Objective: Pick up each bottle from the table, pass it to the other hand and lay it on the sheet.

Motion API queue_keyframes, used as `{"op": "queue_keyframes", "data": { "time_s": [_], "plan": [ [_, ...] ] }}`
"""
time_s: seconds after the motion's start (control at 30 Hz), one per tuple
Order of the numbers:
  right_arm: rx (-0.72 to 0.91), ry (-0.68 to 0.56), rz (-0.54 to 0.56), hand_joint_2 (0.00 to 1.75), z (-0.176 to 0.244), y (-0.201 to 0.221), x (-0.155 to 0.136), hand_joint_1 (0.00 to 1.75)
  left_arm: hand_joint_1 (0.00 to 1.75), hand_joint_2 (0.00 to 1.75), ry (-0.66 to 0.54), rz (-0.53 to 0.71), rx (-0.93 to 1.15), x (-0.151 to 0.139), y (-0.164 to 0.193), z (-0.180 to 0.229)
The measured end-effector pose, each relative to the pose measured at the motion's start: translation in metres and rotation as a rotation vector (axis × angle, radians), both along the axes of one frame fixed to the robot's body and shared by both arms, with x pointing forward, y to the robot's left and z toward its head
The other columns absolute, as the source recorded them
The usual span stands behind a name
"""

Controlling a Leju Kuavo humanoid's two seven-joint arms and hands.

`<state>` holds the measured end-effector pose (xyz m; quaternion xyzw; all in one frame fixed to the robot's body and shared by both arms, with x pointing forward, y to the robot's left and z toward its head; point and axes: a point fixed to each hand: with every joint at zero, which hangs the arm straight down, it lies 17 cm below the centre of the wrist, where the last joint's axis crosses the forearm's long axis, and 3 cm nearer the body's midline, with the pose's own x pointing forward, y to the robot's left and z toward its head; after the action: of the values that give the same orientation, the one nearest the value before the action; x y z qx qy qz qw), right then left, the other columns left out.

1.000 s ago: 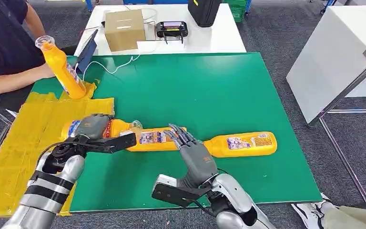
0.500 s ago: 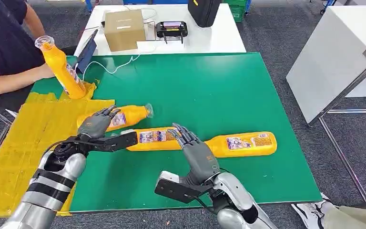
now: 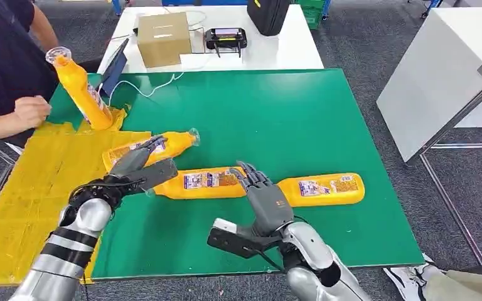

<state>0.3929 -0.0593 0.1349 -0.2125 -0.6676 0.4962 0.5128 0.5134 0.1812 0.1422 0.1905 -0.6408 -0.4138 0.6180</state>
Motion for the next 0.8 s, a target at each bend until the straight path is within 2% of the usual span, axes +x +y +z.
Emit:
{"op": "queue_keyframes", "data": {
  "time_s": [0.1,0.17,0.27,0.43,0.8],
  "plan": [
    [-0.086,0.040,-0.003,1.75,-0.019,-0.008,0.016,0.00,0.00,0.00,0.023,-0.040,-0.414,-0.015,-0.025,0.040],
    [-0.124,0.053,0.003,1.75,-0.026,-0.012,0.029,0.00,0.00,0.00,0.016,-0.071,-0.614,-0.027,-0.035,0.069],
    [-0.150,0.085,0.021,1.75,-0.035,-0.012,0.045,0.00,0.00,0.00,-0.025,-0.119,-0.790,-0.044,-0.041,0.108],
    [-0.158,0.120,0.028,1.75,-0.040,-0.007,0.062,0.00,0.00,0.00,-0.071,-0.161,-0.875,-0.063,-0.047,0.138],
    [-0.186,0.192,0.108,1.75,-0.059,0.012,0.071,0.00,0.00,0.00,-0.101,-0.299,-1.006,-0.112,-0.073,0.170]
  ]
}}
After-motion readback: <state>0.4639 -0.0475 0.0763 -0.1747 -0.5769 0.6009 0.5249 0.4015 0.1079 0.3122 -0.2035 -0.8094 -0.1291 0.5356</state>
